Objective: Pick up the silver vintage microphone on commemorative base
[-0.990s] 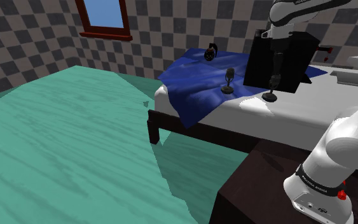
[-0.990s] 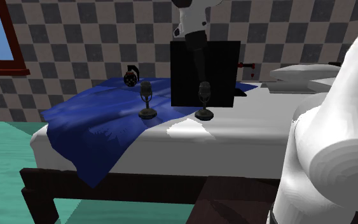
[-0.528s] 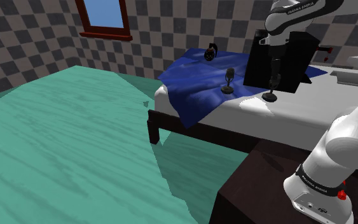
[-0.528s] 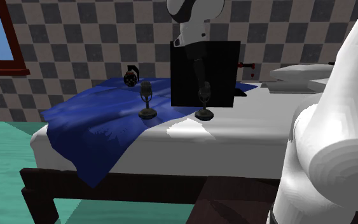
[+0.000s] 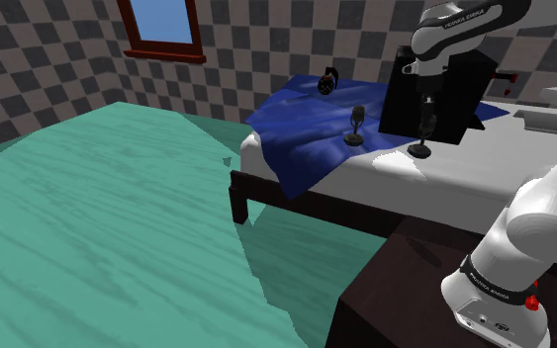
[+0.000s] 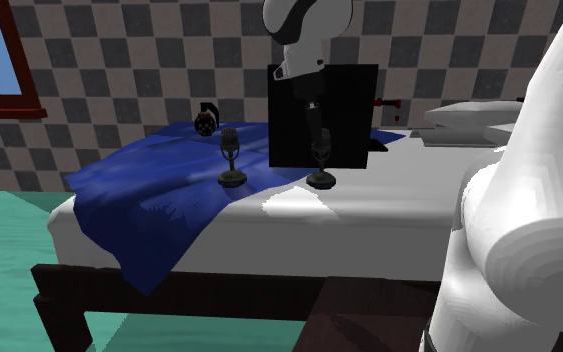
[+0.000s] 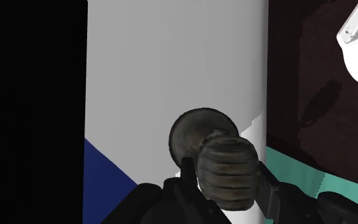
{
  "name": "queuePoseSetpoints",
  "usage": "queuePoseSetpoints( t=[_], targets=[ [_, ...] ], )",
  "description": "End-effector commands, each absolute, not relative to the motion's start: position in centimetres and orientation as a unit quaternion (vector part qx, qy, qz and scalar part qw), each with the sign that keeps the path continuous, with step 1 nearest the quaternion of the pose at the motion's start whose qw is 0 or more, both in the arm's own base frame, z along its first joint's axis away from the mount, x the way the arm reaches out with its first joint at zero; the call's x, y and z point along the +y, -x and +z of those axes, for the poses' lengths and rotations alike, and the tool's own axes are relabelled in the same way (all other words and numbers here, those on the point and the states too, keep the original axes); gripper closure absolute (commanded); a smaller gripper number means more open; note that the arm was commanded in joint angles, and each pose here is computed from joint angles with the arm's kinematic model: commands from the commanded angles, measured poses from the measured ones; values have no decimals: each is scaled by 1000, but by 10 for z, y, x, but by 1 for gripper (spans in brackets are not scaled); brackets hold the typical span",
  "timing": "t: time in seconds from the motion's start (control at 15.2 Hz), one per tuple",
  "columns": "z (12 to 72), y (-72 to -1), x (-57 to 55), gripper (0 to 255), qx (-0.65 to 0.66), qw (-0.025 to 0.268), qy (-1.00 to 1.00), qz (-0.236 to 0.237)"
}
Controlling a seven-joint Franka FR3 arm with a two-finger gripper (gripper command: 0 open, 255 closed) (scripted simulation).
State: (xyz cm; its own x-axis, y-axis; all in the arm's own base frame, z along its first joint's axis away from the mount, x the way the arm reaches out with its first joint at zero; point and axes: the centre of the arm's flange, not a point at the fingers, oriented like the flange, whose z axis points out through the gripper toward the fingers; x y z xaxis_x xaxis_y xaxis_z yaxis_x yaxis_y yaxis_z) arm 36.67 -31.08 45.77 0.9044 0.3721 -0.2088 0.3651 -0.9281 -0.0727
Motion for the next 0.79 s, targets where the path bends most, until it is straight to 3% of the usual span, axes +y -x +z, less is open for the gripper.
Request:
queuePoseSetpoints(
  t=[0.0,0.73],
  targets=[
    [457,-367,-311,255,-189,16,976,111],
    [495,-367,-310,255,-189,16,976,111]
  ],
)
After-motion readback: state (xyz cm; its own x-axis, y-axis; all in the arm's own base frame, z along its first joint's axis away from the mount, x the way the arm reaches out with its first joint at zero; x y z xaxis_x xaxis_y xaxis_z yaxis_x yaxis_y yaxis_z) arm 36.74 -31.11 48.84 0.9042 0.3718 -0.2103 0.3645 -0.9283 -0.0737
